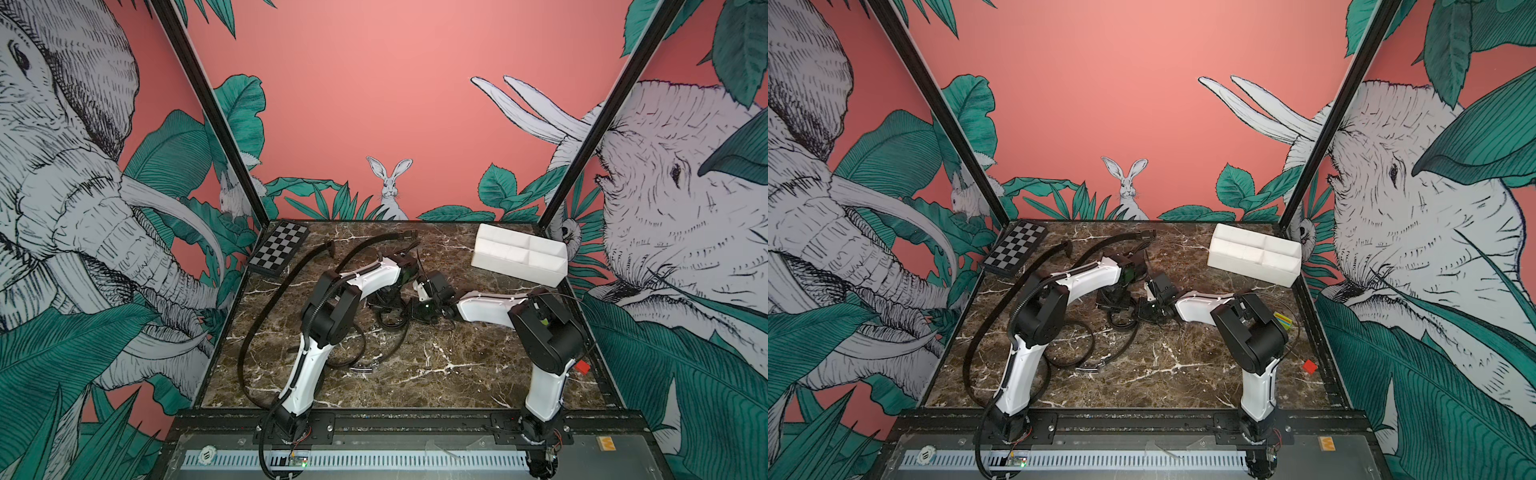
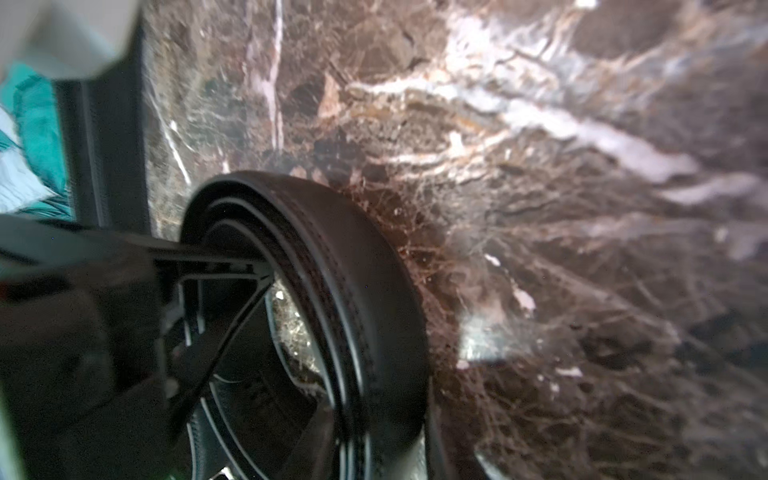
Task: Place the belts into the storage roll
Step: Roll the belt at the center of the board.
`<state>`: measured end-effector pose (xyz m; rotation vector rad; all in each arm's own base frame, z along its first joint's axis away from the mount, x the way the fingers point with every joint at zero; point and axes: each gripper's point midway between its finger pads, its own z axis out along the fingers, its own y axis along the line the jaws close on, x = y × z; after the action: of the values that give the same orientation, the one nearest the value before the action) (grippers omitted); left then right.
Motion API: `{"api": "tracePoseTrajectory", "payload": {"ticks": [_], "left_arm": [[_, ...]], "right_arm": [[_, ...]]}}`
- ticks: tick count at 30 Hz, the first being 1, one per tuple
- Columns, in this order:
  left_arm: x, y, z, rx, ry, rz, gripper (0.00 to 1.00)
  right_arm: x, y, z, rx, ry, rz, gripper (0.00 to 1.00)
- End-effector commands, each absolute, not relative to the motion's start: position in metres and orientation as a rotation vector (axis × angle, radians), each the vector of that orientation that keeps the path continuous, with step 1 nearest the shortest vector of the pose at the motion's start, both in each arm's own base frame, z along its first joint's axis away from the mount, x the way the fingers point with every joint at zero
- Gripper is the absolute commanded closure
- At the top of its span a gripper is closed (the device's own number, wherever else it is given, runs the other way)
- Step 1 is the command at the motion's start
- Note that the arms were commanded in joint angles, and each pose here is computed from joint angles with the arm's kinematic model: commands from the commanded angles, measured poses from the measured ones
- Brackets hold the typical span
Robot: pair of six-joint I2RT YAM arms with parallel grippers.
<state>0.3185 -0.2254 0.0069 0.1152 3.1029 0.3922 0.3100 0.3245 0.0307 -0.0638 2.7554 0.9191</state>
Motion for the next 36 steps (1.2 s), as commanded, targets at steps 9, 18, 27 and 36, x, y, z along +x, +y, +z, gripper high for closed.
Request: {"api": "tracePoseTrajectory", "payload": {"ticks": [9,18,27,36], "left_arm": [[0.298,-0.271,-0.078,0.139,3.206,-0.044,1.00],[0.289,-0.307,-0.052,0.278,3.183,-0.295,0.91],[0.304,-0.335,0.013,0.293,3.023,-0.547,0.33],[0.323,-0.347,0.095,0.304,2.790,-0.686,0.13]], "right_arm": [[0.288,0.277,-0.009,-0.104,2.985,0.457,0.95],[0.266,0.230,0.000,-0.105,3.071,0.250,1.00],[0.249,0.188,0.010,-0.059,3.148,0.177,1.00],[0.245,0.171,0.017,-0.031,3.163,0.152,1.00]]}}
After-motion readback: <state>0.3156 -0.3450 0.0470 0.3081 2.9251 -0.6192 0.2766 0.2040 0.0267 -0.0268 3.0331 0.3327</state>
